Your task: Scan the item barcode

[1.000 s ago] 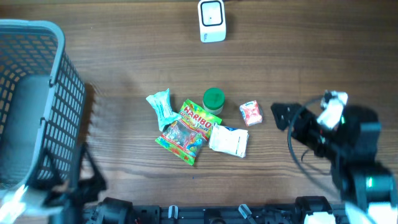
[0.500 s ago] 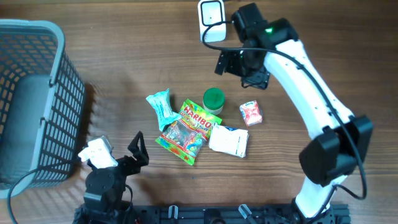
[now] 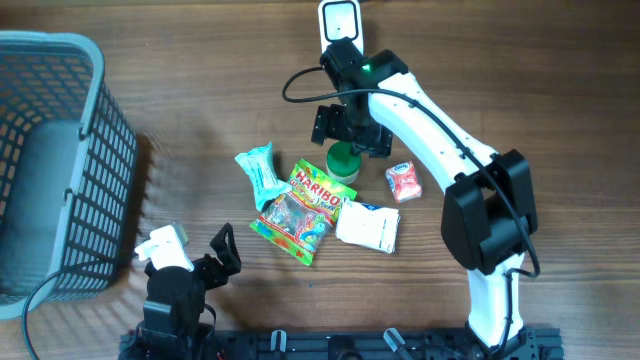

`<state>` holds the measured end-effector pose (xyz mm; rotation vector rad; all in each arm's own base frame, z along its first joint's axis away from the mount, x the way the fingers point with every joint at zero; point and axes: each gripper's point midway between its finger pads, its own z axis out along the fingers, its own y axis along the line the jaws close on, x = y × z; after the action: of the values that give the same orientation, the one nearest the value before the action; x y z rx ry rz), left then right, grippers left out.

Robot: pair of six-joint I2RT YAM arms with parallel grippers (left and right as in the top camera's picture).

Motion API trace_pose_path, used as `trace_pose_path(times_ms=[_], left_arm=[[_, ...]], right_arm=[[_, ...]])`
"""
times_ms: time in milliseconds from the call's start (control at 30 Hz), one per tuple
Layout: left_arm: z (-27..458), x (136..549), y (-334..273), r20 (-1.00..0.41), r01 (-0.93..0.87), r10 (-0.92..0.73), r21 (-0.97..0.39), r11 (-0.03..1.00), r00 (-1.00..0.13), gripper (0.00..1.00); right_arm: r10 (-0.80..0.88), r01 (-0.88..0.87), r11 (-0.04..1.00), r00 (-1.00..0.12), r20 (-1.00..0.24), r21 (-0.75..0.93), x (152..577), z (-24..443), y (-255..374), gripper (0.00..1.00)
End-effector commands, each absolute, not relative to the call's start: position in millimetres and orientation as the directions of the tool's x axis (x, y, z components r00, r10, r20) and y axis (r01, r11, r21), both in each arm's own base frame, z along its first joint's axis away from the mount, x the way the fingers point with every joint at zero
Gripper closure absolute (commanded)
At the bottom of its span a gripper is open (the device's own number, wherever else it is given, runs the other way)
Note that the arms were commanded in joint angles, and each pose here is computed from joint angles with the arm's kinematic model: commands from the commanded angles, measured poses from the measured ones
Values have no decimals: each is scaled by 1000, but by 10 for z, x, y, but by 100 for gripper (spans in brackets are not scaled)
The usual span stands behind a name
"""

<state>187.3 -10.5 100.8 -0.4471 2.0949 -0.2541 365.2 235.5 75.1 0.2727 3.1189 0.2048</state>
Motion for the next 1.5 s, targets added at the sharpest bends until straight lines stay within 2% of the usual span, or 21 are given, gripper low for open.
trace_pose_path(times_ms=[0, 133, 200, 267, 367, 567, 600, 667, 700, 733, 833, 900, 967, 1033, 1133, 1167, 1200, 1300, 1333, 1400, 1467], left_arm=[[904, 1881, 2, -779, -268, -412, -319, 909, -473, 0], [933, 2008, -65, -809, -213, -389, -327, 921, -440, 0], [1412, 2214, -149, -897, -89, -341, -329, 940, -282, 0], [1638, 2272, -170, -930, -42, -309, -307, 951, -201, 0], [1623, 2278, -232, -952, 11, -220, -227, 974, -211, 0], [1314, 2258, -290, -934, 28, -189, -207, 978, -303, 0], [1310, 2259, -291, -934, 28, -189, -207, 978, -305, 0], [1310, 2259, -291, -934, 28, -189, -207, 978, -305, 0], [1310, 2259, -291, -934, 28, -189, -207, 978, -305, 0], [1310, 2259, -291, -934, 28, -189, -207, 978, -305, 0], [1310, 2259, -291, -934, 28, -189, -207, 978, -305, 0], [1310, 2259, -291, -934, 28, -189, -207, 978, -305, 0], [1310, 2259, -291, -934, 28, -189, -207, 978, -305, 0], [1310, 2259, -291, -934, 28, -189, -207, 978, -305, 0], [1310, 2259, -291, -934, 28, -189, -207, 978, -305, 0], [1310, 2259, -291, -934, 28, -189, -207, 978, -305, 0], [1310, 2259, -291, -934, 28, -189, -207, 978, -305, 0], [1310, 2259, -291, -934, 28, -189, -207, 978, -305, 0], [1310, 2259, -291, -934, 28, -189, -207, 978, -305, 0], [1310, 2259, -291, -934, 28, -189, -207, 978, -305, 0], [1309, 2259, -291, -934, 28, -189, -207, 978, -305, 0]], right_arm=[[154, 154, 979, -988, 10, 135, 3671, 706, 2416, 0], [154, 154, 979, -988, 12, 131, 3670, 691, 2411, 0], [136, 137, 982, -991, 11, 130, 3667, 690, 2409, 0], [135, 136, 982, -991, 14, 128, 3654, 689, 2411, 0], [133, 135, 983, -991, 20, 123, 3629, 636, 2406, 0], [136, 140, 986, -990, 48, 86, 3499, 306, 2312, 1], [136, 140, 986, -990, 45, 88, 3497, 264, 2310, 5], [165, 169, 981, -985, 43, 91, 3505, 243, 2316, 35], [165, 169, 981, -985, 41, 93, 3512, 243, 2321, 42], [145, 147, 984, -989, 33, 99, 3529, 249, 2329, 43], [-51, -52, 992, -999, -16, 118, 3655, 319, 2301, 42], [-318, -322, 940, -946, -53, 109, 3699, 416, 2289, 41], [-470, -476, 874, -879, -78, 97, 3718, 441, 2300, 36], [-540, -547, 837, -833, -117, 29, 3844, 444, 2256, 28], [-603, -608, 794, -787, -129, -3, 3889, 499, 2245, 25], [-611, -612, 791, -783, -116, -31, 3900, 544, 2194, 16], [-612, -610, 791, -784, -106, -52, 3909, 612, 2154, 5], [-599, -598, 800, -793, -110, -52, 3906, 859, 2161, 0], [-520, -520, 853, -844, -130, -41, 3932, 1003, 2176, 0], [-199, -204, 979, -967, -160, 13, 3956, 1253, 2182, 0], [20, 12, 999, -987, -159, 49, 3986, 1303, 2133, 0]])
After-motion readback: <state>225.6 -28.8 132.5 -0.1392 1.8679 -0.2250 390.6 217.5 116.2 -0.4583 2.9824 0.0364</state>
